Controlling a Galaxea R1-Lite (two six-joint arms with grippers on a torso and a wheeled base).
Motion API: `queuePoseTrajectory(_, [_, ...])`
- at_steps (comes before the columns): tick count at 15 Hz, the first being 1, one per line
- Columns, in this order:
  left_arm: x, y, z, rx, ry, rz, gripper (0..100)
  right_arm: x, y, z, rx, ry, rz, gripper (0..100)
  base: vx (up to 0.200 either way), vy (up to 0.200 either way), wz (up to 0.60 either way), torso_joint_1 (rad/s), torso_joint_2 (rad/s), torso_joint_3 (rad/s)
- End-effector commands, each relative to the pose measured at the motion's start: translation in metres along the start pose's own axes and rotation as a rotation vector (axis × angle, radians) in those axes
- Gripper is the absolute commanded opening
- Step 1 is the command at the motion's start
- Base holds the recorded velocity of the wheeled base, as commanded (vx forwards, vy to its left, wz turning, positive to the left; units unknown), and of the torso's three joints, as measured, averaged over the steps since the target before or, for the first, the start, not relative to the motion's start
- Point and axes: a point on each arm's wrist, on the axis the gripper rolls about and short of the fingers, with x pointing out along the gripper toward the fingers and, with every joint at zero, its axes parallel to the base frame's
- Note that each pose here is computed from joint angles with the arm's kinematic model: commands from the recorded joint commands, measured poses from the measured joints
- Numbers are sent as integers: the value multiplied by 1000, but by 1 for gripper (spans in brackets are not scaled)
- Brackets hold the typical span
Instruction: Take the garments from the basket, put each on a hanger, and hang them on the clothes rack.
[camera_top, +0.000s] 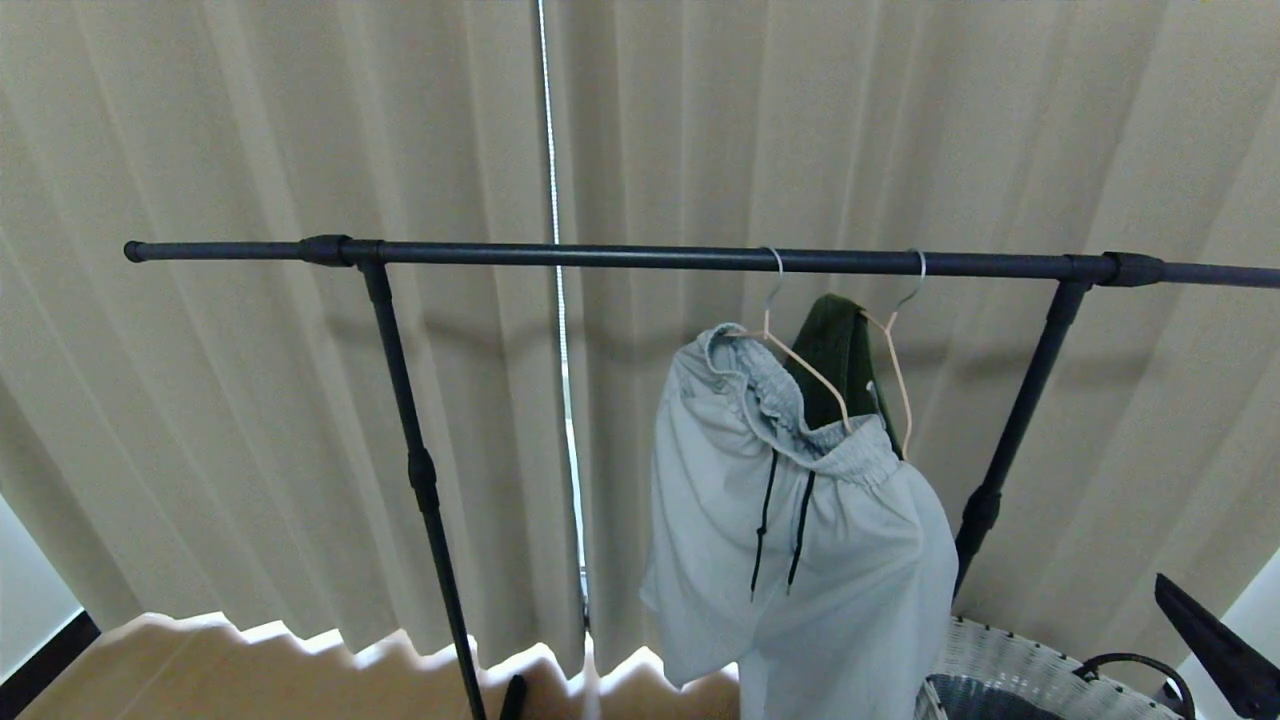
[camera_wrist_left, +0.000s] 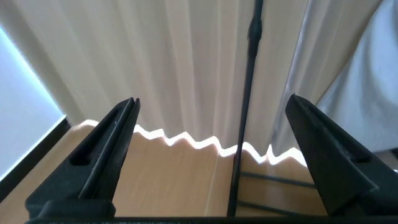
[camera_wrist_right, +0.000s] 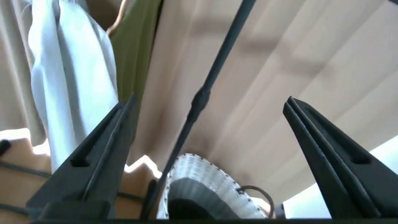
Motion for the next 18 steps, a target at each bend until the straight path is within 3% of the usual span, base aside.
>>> queuePoseTrajectory(1, [-5, 1, -5, -29, -52, 26, 100, -15, -6, -2, 10, -25, -5, 100, 0, 0, 0, 0, 0, 0])
queuePoseTrajectory(7, [-5, 1, -6, -101, -50, 36, 100, -28, -12, -18, -49, 53, -95, 100, 0, 0, 0, 0, 0, 0])
queuePoseTrajectory(11, [-5, 2, -7, -124, -46, 78, 100, -50, -14, -38, -74, 99, -100, 100, 0, 0, 0, 0, 0, 0])
queuePoseTrajectory(15, [-5, 2, -8, -150, -47, 82, 100, -51, -13, -44, -73, 106, -94, 100, 0, 0, 0, 0, 0, 0])
queuePoseTrajectory(18, [-5, 2, -8, -150, -47, 81, 100, -53, -5, -73, -70, 178, -159, 100, 0, 0, 0, 0, 0, 0])
